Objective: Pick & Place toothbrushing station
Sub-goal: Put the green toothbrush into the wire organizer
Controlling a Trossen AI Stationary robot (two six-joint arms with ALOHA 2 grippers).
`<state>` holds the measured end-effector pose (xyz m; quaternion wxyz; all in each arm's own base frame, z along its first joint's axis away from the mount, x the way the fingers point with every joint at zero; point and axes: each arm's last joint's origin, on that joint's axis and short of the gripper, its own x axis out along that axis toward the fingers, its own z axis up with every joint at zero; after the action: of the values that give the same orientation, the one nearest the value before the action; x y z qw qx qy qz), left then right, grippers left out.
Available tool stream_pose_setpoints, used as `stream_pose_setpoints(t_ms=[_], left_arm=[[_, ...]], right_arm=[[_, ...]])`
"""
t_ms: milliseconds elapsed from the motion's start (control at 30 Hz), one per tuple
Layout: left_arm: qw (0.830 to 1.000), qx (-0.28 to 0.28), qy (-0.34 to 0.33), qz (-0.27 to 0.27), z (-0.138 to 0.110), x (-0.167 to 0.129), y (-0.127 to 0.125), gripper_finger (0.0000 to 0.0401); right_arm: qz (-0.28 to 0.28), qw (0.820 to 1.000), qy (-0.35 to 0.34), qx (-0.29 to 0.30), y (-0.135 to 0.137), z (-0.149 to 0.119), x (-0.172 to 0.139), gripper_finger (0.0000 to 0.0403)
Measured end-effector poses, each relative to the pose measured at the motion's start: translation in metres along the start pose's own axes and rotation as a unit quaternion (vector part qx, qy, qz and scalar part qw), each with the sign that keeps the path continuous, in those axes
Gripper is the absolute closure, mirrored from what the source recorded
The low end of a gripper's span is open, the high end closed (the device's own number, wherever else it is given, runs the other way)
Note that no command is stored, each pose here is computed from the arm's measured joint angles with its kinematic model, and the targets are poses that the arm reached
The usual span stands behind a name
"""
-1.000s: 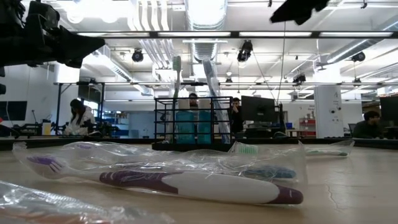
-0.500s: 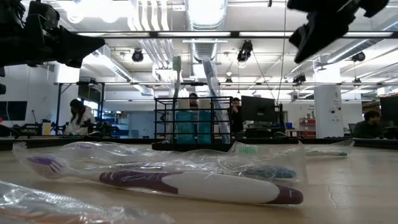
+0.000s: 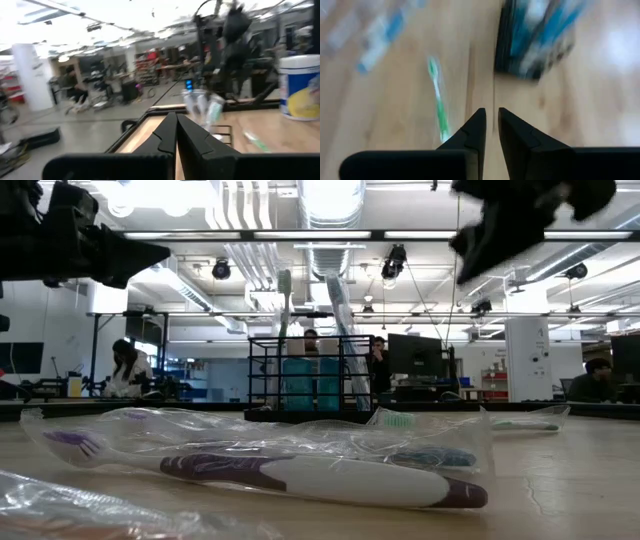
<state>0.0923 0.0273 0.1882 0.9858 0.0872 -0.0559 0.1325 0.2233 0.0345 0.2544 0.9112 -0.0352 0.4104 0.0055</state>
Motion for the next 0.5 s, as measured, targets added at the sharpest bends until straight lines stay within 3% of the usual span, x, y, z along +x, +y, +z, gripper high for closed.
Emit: stream_pose_setpoints(t_ms=[100,200,333,500], left_arm=[[1.000,0.003,0.018,0.010,0.004,-0.001,0.001,0.0389],[1.000,0.006,0.020,0.009,0.008,-0.002,0.002,0.0393],[0.999,0.019,0.027,0.008,0.007,-0.002,0.002,0.0397],[0.999,0.026,0.042,0.001,0.004,-0.002,0.001,0.0398]], right_arm=[[0.004,0.994,-0.110,-0.011,-0.004,-0.002,-0.029,0.0352],[-0.003,0.984,-0.177,-0.004,-0.009,-0.019,-0.051,0.0359],[-0.036,0.967,-0.252,0.020,-0.016,-0.049,-0.066,0.0380],[-0.037,0.939,-0.340,0.034,-0.019,-0.079,-0.074,0.0394]])
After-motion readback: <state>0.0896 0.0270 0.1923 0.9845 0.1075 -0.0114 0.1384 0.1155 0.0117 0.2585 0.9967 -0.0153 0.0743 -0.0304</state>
